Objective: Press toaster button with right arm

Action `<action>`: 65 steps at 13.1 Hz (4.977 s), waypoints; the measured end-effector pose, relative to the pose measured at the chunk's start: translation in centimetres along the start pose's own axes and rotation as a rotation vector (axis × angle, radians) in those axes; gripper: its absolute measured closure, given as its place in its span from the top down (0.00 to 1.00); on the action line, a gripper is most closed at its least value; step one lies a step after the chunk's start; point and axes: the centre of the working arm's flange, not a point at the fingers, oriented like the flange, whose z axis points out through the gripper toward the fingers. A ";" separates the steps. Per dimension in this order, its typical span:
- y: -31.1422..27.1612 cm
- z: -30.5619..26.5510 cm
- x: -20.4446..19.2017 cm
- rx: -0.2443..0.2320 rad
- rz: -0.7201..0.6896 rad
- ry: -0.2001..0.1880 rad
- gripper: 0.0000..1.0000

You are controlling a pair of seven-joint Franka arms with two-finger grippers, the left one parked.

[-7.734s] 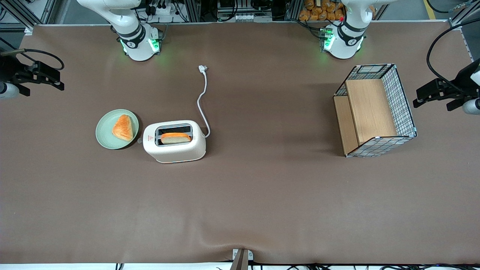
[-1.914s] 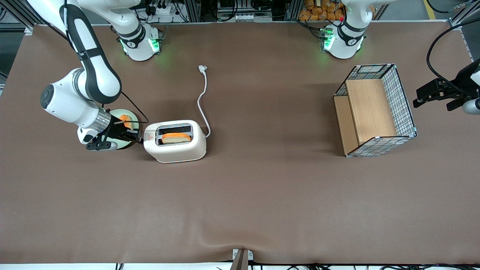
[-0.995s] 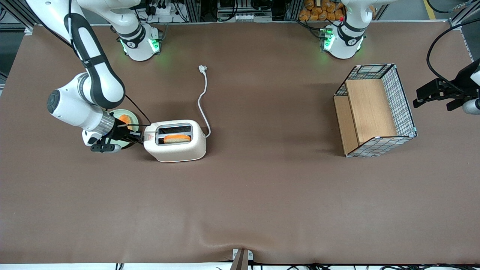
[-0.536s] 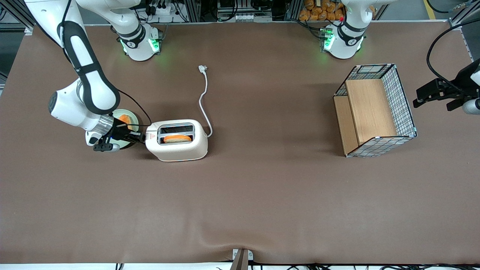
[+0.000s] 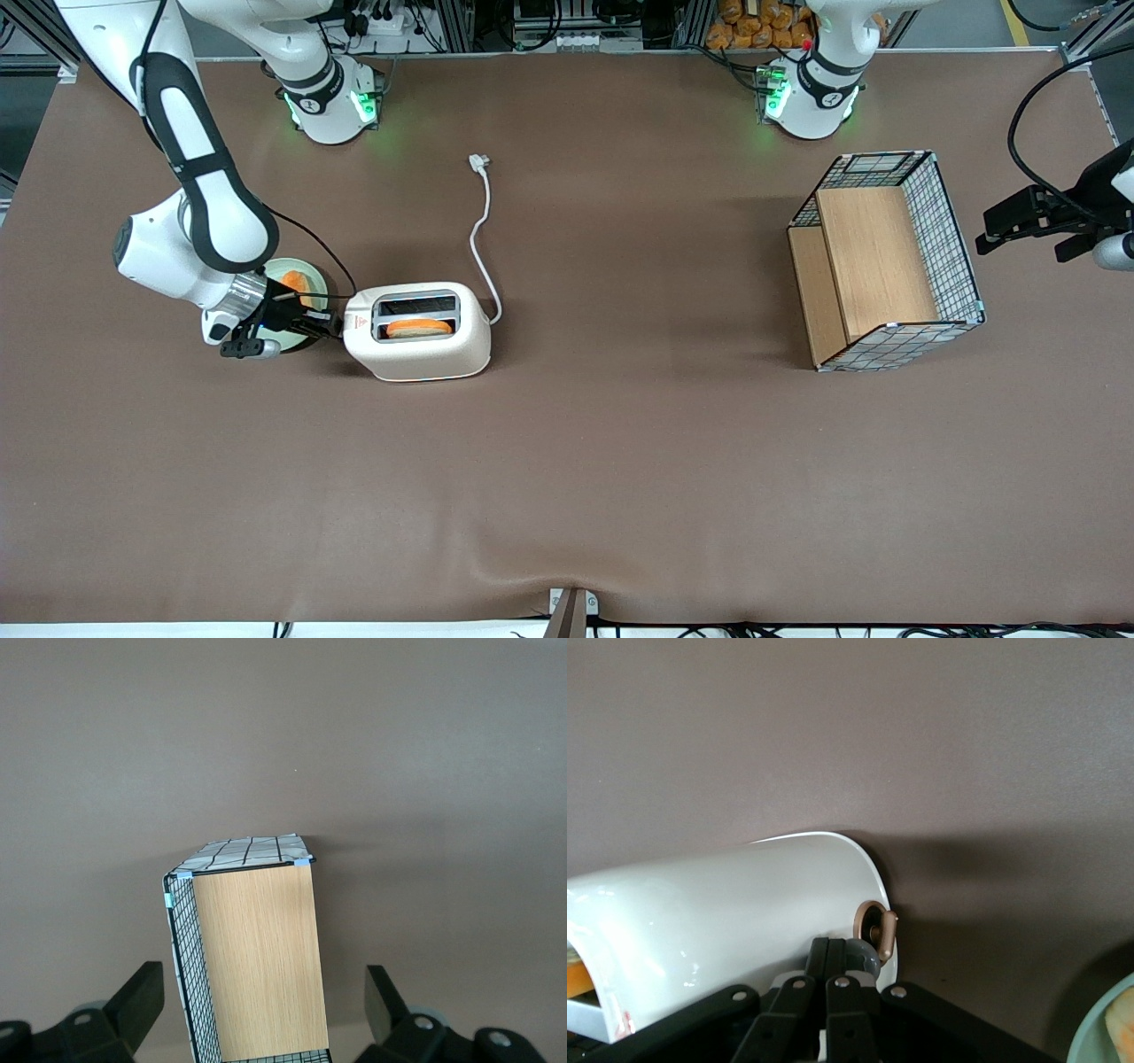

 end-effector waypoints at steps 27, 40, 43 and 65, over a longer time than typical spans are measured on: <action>-8.1 -20.0 3.6 0.005 0.182 -0.255 0.01; -13.3 -32.6 0.9 -0.294 0.039 -0.287 0.45; -14.1 -34.5 -0.6 -0.363 0.018 -0.273 0.48; -16.2 -39.7 -3.9 -0.496 -0.098 -0.180 1.00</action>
